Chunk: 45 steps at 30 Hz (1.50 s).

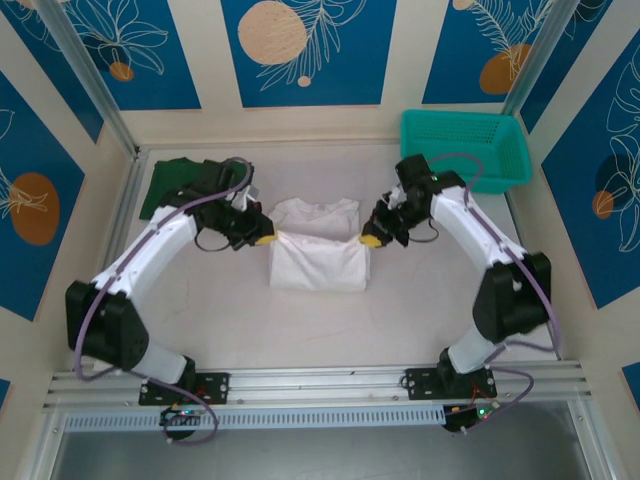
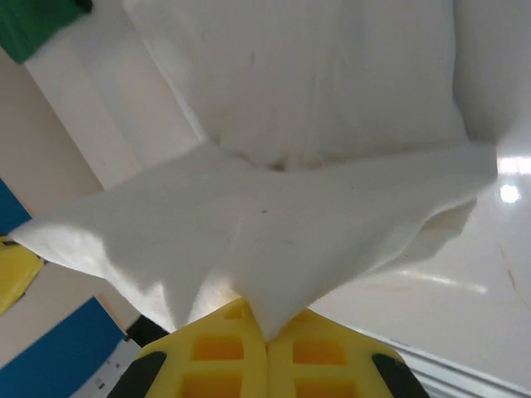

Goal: Fold and stack the t-shirts

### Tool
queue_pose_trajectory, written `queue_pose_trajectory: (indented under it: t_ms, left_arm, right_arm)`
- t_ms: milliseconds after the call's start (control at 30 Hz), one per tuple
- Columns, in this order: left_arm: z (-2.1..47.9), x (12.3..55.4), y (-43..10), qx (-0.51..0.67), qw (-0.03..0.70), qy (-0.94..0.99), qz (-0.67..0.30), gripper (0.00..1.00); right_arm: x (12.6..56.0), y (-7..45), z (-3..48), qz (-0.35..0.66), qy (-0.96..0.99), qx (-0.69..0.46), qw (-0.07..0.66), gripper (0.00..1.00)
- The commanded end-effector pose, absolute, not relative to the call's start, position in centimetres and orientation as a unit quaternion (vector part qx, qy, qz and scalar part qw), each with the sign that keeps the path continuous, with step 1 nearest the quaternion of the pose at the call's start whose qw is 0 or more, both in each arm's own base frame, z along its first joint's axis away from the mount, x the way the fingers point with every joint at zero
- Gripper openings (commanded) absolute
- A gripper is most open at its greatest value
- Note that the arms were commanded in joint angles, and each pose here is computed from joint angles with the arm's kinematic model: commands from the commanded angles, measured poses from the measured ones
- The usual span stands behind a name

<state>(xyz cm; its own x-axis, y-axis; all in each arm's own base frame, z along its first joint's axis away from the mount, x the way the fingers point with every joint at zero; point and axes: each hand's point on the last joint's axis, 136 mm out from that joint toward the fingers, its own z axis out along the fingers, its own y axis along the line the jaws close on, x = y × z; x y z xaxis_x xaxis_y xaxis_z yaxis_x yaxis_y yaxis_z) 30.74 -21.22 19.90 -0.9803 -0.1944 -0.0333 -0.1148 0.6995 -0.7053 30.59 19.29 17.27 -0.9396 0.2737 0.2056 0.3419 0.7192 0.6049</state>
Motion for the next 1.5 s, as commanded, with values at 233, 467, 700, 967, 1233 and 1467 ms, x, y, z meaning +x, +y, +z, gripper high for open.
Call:
queue_pose_trajectory:
  t_ms: [233, 467, 700, 967, 1233, 1467]
  left_arm:
    - [16.3, 42.8, -18.4, -0.150, 0.083, 0.930, -0.324, 0.00]
    - [10.7, 51.0, -16.8, -0.212, 0.081, 0.932, -0.282, 0.34]
    - [16.8, 54.2, -15.1, -0.223, 0.183, 0.924, -0.253, 0.48]
    - [17.9, 46.0, -22.1, -0.116, 0.176, 0.941, -0.266, 0.44]
    - [9.3, 39.4, -26.3, -0.083, 0.087, 0.946, -0.300, 0.37]
    - [0.7, 35.3, -22.9, -0.067, 0.033, 0.973, -0.218, 0.34]
  right_arm:
    - [41.4, 19.9, 13.3, -0.337, -0.912, -0.216, 0.089, 0.00]
    - [48.1, 19.3, 9.8, -0.331, -0.903, -0.259, 0.089, 0.35]
    - [49.9, 17.8, 15.0, -0.344, -0.905, -0.251, 0.002, 0.56]
    - [40.3, 23.4, 16.5, -0.391, -0.903, -0.177, 0.012, 0.43]
    - [35.7, 27.7, 9.4, -0.377, -0.900, -0.189, 0.106, 0.33]
    - [32.4, 25.7, 2.7, -0.310, -0.917, -0.190, 0.164, 0.28]
